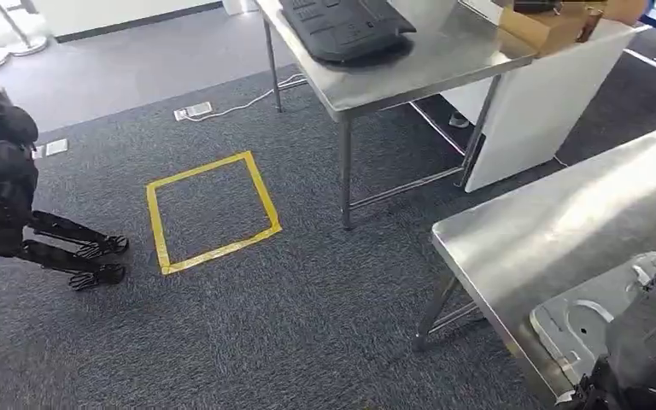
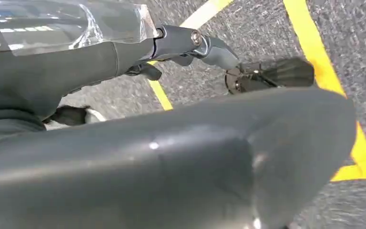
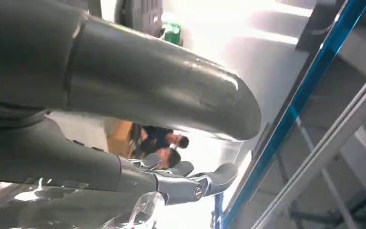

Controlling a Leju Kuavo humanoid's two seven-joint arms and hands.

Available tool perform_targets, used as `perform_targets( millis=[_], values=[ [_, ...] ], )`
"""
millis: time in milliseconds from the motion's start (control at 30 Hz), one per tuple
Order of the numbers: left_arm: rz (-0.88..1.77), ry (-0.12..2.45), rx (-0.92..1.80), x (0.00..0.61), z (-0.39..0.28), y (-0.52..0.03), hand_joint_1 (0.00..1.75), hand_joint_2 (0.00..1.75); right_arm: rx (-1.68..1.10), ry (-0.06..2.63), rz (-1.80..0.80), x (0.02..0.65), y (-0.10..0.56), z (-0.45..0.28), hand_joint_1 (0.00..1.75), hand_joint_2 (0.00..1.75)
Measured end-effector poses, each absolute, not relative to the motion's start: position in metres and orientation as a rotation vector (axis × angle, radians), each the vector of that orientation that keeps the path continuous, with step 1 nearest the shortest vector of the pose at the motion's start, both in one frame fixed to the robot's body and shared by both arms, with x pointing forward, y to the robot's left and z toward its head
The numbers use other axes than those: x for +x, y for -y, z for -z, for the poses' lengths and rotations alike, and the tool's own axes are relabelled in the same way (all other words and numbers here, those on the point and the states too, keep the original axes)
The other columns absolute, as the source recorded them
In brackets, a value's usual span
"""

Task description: Take the parts from the cabinet and place them on the table.

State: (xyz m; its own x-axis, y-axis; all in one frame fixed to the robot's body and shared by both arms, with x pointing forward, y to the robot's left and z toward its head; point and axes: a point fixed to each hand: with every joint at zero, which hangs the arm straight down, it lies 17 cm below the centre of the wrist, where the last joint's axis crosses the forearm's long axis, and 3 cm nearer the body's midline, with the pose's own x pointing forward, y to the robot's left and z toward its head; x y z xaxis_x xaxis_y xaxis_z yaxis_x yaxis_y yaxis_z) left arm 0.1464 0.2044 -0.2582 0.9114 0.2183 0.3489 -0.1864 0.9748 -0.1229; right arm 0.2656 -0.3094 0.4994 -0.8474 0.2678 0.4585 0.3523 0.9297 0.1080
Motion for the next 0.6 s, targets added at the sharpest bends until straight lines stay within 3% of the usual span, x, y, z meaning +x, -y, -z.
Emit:
perform_targets(
  millis=[600],
  values=[
    [-0.196, 0.368, -0.094, 0.1411, 0.2586, -0.2002, 0.0, 0.0, -0.427, 2.627, 0.236, 0.2678, 0.3047, -0.495, 0.0, 0.0]
  ],
)
